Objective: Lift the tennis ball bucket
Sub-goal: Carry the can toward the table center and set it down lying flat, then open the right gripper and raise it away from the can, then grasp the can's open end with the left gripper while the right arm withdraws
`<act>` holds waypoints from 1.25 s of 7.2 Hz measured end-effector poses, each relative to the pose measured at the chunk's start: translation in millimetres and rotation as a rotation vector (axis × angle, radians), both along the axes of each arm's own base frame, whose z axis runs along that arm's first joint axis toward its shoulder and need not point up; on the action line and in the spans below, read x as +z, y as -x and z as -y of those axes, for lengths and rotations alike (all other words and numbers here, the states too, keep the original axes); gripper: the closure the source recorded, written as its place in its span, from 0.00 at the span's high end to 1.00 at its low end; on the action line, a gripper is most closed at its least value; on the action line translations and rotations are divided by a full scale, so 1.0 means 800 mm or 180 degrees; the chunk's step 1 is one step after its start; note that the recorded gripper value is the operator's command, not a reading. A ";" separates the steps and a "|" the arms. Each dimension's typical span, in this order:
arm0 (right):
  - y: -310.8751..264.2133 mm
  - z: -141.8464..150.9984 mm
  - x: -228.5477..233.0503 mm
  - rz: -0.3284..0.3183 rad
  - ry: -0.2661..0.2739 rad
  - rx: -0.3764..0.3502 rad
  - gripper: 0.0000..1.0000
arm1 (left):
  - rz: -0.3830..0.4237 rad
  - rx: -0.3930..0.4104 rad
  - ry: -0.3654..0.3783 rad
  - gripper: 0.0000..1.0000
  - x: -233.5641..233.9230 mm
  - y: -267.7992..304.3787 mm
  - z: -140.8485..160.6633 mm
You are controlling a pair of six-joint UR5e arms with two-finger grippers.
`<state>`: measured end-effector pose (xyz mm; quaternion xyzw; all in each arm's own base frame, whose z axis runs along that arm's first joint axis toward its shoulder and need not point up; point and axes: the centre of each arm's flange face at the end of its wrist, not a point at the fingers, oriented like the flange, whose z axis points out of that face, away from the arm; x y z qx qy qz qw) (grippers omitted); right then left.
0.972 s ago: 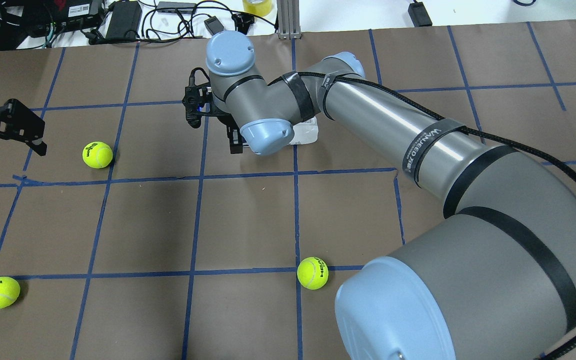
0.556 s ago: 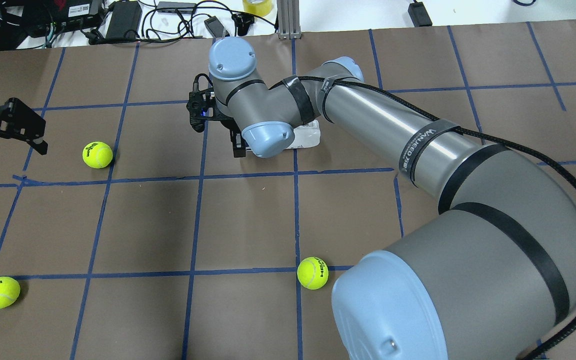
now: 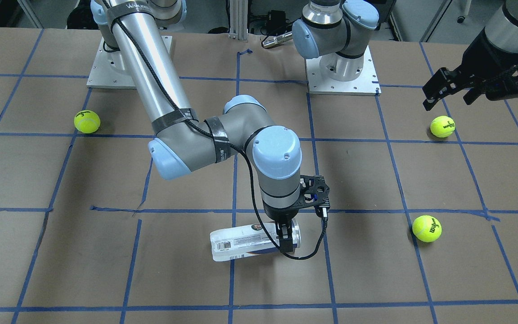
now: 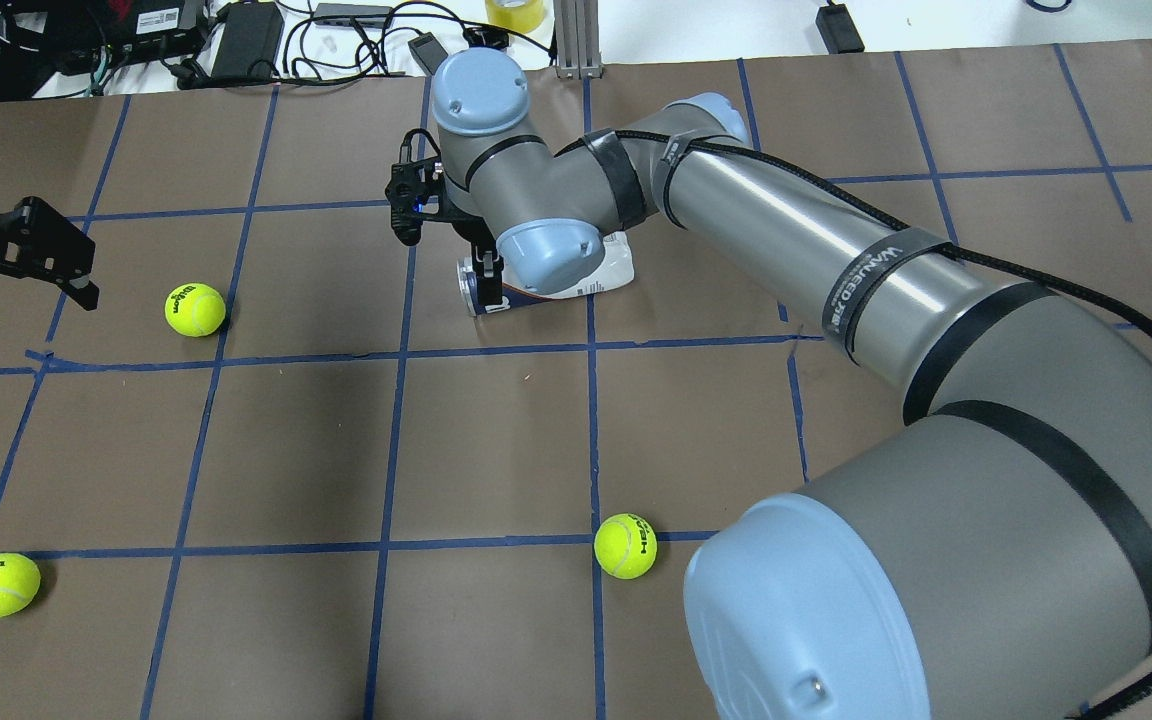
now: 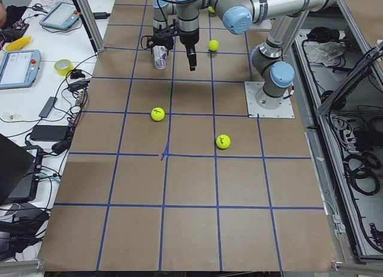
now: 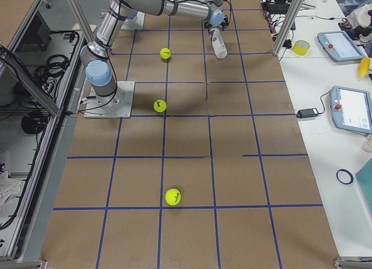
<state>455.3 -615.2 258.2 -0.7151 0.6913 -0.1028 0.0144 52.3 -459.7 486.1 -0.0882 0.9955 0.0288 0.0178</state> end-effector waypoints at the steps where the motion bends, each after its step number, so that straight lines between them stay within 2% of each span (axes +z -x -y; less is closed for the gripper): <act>1: 0.029 0.011 0.032 0.0082 -0.0049 -0.0151 1.00 | -0.0062 -0.0006 0.0021 1.00 -0.002 0.004 0.003; 4: 0.158 0.019 0.160 0.0130 -0.0258 -0.0667 1.00 | -0.0763 0.0032 0.0234 1.00 -0.024 0.029 0.030; 6: 0.262 0.011 0.227 0.0095 -0.0421 -0.1057 1.00 | -0.1342 0.0024 0.0516 1.00 -0.075 0.048 0.065; 7: 0.311 0.003 0.255 0.0089 -0.0473 -0.1244 1.00 | -0.1526 -0.0044 0.0640 1.00 -0.101 0.064 0.083; 9: 0.401 -0.004 0.296 0.0103 -0.0448 -0.1645 1.00 | -0.1830 -0.0166 0.0734 1.00 -0.151 0.094 0.115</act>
